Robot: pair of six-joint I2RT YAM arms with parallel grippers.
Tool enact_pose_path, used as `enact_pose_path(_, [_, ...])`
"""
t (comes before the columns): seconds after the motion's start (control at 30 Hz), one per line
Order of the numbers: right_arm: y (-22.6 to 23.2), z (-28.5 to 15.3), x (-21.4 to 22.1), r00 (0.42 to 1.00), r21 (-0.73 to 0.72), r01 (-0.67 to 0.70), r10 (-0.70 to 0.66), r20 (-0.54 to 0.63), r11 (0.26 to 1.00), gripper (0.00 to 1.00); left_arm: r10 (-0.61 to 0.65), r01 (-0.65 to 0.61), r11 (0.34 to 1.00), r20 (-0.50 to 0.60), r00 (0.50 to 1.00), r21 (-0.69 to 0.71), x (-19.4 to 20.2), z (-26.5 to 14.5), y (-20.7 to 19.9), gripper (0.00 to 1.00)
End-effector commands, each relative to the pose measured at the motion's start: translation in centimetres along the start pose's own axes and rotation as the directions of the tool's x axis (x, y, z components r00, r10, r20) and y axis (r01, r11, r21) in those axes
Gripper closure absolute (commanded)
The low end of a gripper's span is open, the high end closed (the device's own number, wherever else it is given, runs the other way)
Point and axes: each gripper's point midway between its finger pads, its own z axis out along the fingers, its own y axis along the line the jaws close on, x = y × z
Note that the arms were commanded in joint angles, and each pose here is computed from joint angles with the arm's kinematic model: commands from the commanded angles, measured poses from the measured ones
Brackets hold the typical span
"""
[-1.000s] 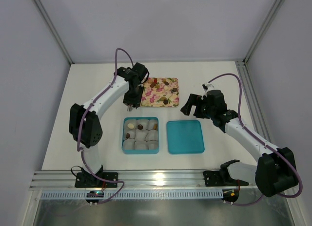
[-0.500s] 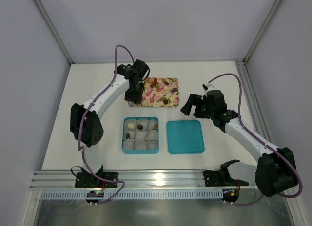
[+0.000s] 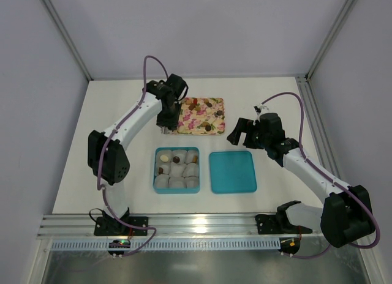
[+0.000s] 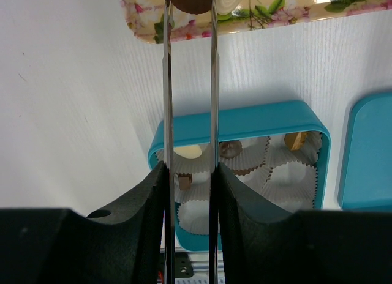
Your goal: Pack the chocolate
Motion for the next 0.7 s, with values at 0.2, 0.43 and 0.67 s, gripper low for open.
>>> enact_pose_path(0.2, [1.4,0.0,-2.4,0.998,-0.03,0.024,-0.022,0.055,0.999,0.0,-0.042,0.036,0.998,0.097,0.994,0.06,0.3,-5.0,0.5,0.68])
enact_pose_path(0.43, [1.6,0.1,-2.7,0.998,-0.037,0.019,-0.017,0.058,0.999,0.0,-0.064,0.053,0.992,0.095,0.993,0.115,2.6,-6.4,0.3,0.68])
enact_pose_path(0.67, [1.6,0.3,-3.0,0.998,-0.029,0.019,-0.017,0.06,0.999,0.0,-0.047,0.032,0.985,0.088,0.995,0.171,6.0,-8.4,-0.3,0.68])
